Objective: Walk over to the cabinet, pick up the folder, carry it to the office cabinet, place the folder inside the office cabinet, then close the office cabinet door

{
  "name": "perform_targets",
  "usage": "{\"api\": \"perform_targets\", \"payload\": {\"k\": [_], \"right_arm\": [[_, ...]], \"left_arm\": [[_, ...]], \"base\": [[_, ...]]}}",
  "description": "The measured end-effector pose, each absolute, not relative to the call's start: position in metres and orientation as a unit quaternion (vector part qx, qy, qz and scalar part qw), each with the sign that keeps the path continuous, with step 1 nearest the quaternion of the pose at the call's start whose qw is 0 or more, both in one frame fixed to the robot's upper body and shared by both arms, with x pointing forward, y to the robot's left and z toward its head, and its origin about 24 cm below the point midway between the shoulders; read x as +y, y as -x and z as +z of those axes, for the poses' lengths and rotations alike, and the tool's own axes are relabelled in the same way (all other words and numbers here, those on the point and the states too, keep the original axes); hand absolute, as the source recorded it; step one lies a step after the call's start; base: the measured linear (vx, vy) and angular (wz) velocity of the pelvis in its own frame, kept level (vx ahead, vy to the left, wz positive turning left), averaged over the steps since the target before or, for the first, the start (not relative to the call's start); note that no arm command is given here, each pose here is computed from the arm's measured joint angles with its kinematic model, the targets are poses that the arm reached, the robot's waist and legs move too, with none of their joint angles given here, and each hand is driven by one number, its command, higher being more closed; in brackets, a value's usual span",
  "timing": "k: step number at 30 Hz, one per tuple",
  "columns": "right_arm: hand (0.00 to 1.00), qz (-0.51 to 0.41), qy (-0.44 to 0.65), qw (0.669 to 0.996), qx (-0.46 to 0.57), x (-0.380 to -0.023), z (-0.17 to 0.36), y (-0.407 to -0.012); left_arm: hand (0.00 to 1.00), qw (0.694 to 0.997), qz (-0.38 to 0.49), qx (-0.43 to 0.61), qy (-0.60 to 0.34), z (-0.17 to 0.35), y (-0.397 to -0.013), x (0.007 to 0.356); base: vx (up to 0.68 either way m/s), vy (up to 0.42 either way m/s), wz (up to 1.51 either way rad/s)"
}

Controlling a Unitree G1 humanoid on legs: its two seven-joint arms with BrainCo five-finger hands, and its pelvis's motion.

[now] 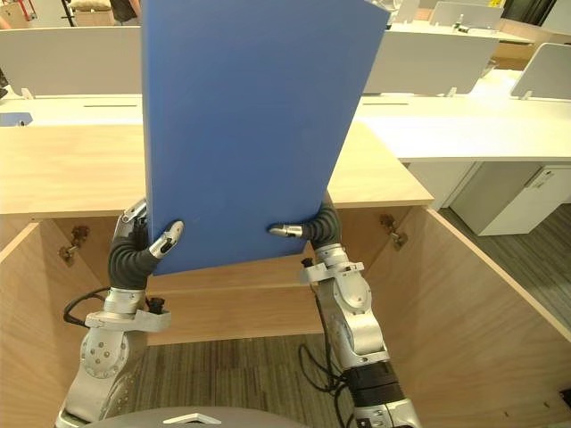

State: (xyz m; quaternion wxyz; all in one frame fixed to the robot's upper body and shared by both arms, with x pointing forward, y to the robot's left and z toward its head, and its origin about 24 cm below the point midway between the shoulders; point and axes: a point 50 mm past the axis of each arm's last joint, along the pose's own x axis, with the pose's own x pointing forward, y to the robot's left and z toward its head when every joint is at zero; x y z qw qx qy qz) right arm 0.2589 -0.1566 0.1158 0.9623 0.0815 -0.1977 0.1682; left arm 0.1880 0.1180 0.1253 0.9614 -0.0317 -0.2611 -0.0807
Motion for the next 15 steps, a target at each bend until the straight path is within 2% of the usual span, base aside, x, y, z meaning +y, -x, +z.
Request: {"api": "perform_targets", "payload": {"k": [7,8,15], "right_arm": [[1.00,0.226,-0.058,0.961,-0.145,-0.160,0.102,-0.260],[1.00,0.232,-0.057,0.961,-0.140,-0.161,0.099,-0.260],[1.00,0.238,-0.063,0.961,-0.126,-0.155,0.093,-0.260]], "left_arm": [[1.00,0.960,-0.092,-0.264,-0.006,0.125,-0.189,0.127],[0.00,0.960,-0.091,-0.264,-0.013,0.125,-0.189,0.128],[0.00,0.964,-0.087,-0.249,-0.022,0.117,-0.192,0.130]], "base": [[0.00,0.005,0.05],[0.00,0.003,0.04],[0.00,0.000,0.00]]}}
